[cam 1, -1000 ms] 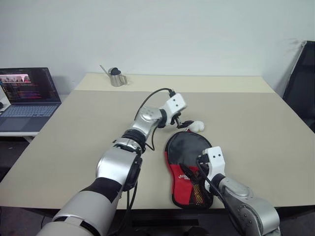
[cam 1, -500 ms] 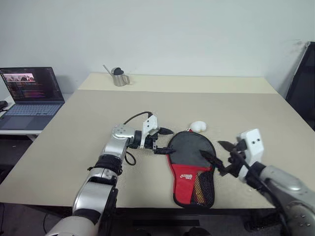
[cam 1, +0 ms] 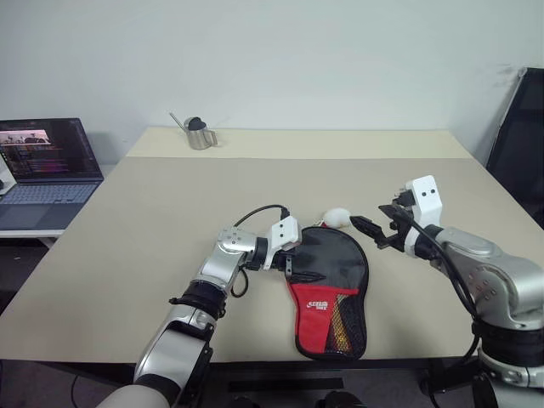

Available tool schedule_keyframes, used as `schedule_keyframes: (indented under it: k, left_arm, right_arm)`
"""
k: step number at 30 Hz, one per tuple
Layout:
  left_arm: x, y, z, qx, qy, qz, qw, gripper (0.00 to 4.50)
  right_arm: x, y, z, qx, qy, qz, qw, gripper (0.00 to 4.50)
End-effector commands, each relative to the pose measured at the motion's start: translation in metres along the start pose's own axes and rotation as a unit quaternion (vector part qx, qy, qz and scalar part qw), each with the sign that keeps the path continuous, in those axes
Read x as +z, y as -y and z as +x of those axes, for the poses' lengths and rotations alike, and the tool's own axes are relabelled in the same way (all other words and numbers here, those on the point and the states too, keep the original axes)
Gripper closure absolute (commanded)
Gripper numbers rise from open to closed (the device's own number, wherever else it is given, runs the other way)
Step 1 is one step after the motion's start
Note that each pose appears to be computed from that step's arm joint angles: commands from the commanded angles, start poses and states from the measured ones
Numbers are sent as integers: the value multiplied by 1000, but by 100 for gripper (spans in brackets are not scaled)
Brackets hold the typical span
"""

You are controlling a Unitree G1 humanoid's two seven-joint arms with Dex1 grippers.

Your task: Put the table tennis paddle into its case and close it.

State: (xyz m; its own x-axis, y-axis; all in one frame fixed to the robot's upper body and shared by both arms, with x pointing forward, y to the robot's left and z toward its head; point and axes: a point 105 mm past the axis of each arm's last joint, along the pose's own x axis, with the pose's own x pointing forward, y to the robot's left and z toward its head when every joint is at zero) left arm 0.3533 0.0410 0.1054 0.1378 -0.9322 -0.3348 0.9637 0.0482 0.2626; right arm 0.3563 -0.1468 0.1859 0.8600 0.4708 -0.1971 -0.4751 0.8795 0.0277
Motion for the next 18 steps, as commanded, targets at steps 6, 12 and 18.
schedule_keyframes:
  k: [6,12,18]
  left_arm:
    - [-2,6,3,0,3,9,1000,4]
    - [-2,8,3,3,4,8,1000,4]
    - [-2,10,3,5,3,9,1000,4]
  right_arm:
    - [13,20,47,-8,30,10,999,0]
    - [2,27,81,-17,16,34,999,0]
    - [-16,27,98,-17,-8,48,999,0]
